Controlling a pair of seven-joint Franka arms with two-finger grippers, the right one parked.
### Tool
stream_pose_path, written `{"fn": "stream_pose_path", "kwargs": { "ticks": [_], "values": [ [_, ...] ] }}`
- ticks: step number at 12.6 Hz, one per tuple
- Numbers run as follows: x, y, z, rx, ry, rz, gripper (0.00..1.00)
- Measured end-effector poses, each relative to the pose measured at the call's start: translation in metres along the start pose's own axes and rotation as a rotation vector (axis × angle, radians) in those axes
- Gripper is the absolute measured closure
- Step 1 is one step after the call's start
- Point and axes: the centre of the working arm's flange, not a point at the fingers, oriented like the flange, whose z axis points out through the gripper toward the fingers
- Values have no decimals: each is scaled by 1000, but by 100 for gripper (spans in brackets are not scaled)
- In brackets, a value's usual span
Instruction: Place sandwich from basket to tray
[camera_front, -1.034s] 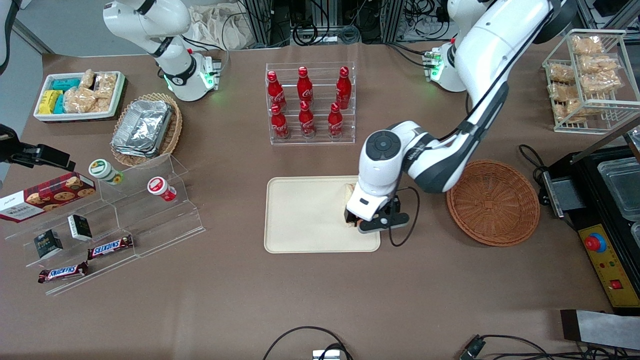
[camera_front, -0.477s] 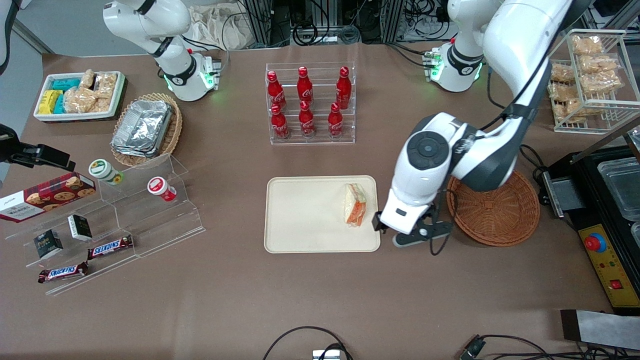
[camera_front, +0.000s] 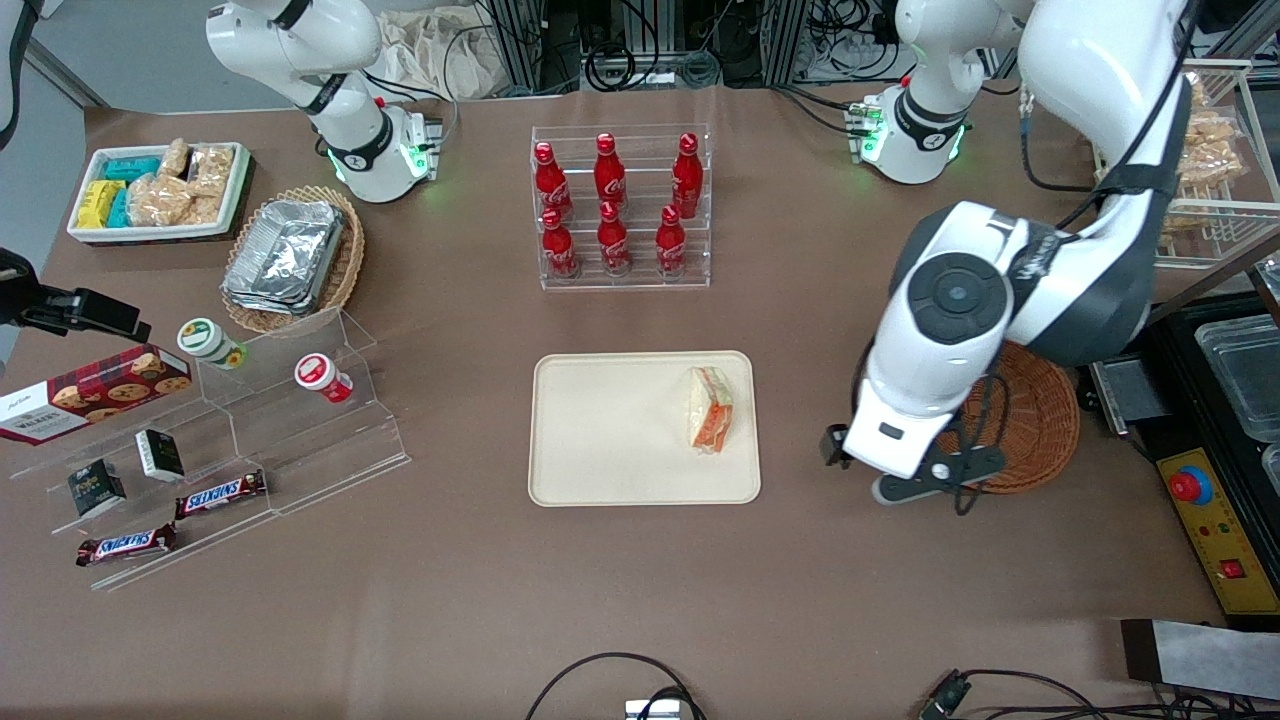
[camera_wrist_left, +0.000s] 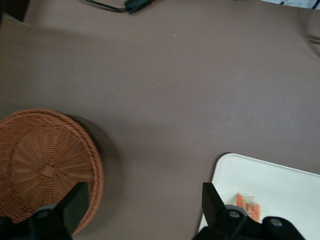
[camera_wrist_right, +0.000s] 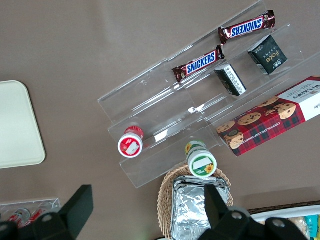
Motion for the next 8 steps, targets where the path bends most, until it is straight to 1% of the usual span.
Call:
{"fn": "stream_pose_path", "kwargs": {
  "ticks": [1, 3, 5, 8],
  "values": [
    [5, -11, -4, -5, -8, 0, 0],
    [15, -33, -10, -26, -22, 8, 0],
    [22, -53, -15, -27, -36, 15, 0],
    [31, -74, -16, -34, -48, 34, 0]
  ]
}}
